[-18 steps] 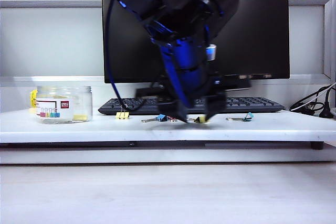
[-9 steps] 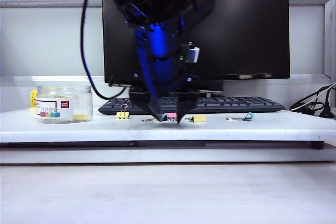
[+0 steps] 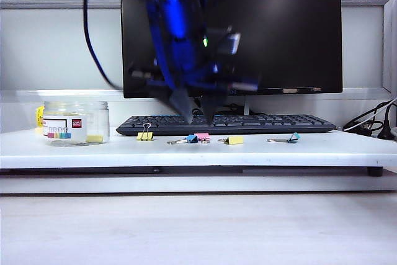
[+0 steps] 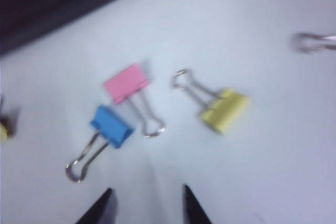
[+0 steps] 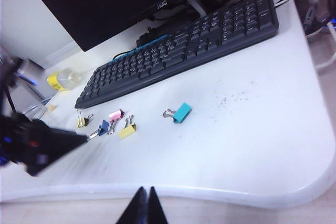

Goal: Pick up the clips with the largest number of clips of the same color on the table and place them in a round transparent plastic box.

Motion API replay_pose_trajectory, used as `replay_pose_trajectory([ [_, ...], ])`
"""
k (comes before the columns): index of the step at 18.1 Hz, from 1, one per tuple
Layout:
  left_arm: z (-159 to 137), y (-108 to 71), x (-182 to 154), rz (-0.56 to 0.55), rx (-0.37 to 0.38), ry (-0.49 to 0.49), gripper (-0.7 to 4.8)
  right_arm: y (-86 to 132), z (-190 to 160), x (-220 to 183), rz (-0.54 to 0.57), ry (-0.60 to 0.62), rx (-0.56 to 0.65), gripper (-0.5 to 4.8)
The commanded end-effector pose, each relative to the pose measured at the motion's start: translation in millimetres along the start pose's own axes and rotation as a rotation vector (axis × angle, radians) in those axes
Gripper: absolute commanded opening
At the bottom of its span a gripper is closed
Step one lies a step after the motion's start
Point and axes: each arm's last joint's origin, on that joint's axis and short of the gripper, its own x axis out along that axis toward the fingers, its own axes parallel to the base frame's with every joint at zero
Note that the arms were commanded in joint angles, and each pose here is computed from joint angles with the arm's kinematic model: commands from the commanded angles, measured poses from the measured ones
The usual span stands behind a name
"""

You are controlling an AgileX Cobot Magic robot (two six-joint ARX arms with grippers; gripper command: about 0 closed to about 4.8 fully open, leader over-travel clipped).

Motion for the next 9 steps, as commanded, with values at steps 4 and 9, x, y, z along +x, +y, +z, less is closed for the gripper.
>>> replay_pose_trajectory([
  [4, 16, 16.9, -36, -0.178, 0.177, -0.033, 1.75, 3, -3, 1, 0.067, 0.033, -0.037, -0.01],
  [9, 8, 42.9, -29, -0.224, 0.198, 0.086, 1.75, 13, -4, 3, 0.167, 0.044, -0.079, 0.00],
])
